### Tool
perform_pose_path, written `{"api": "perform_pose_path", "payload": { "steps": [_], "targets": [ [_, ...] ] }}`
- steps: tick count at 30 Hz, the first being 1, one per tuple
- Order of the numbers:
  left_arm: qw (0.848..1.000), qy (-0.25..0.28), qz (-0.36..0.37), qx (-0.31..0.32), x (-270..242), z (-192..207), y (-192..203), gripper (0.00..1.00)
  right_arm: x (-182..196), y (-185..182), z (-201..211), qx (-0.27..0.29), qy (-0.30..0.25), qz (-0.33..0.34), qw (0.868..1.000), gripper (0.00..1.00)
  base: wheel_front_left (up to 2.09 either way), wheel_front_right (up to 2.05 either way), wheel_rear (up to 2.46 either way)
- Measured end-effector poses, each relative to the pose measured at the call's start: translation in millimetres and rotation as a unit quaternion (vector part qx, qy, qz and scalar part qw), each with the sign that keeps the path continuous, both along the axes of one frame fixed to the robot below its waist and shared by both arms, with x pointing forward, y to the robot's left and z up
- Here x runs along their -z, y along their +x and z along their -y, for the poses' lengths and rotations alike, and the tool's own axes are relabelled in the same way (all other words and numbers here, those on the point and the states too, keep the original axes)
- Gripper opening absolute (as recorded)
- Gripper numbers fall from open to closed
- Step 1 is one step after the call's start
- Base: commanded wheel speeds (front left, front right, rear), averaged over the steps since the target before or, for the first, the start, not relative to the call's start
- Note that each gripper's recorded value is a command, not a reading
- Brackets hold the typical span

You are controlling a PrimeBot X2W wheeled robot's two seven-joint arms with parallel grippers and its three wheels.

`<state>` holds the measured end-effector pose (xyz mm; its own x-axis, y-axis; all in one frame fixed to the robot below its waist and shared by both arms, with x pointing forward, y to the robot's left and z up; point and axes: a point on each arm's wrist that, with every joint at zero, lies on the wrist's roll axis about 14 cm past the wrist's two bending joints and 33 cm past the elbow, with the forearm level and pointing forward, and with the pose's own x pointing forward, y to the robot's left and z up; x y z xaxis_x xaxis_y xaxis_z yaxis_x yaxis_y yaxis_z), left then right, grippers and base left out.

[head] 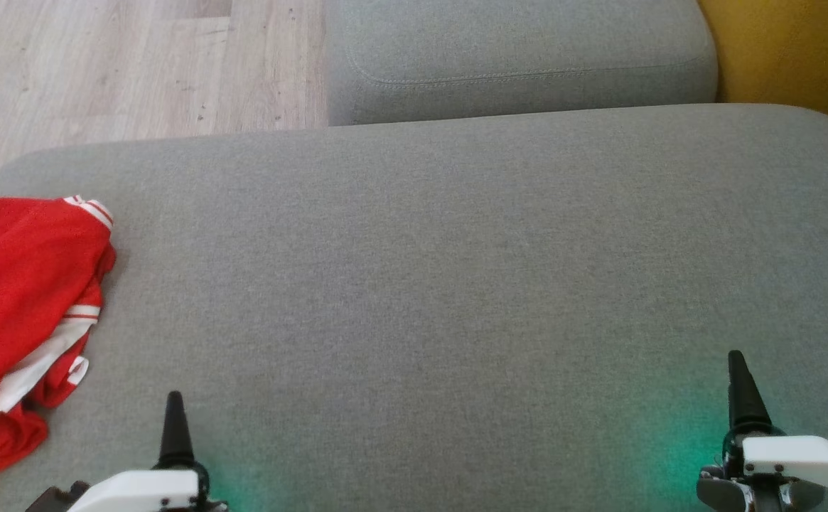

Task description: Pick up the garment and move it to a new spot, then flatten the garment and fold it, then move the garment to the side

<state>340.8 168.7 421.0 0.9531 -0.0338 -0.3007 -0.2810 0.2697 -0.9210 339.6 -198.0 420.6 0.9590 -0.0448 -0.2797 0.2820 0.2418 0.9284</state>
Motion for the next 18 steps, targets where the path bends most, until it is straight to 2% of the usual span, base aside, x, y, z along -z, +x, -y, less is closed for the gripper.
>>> {"api": "perform_pose_path", "payload": {
  "steps": [18],
  "targets": [
    [0.991,0.131,-0.003,0.037,-1.0,4.3,-0.7,1.0,-9.2,4.4,-2.0,-0.036,-0.132,0.01,0.991,1.0,0.0,0.0,0.0]
  ]
}}
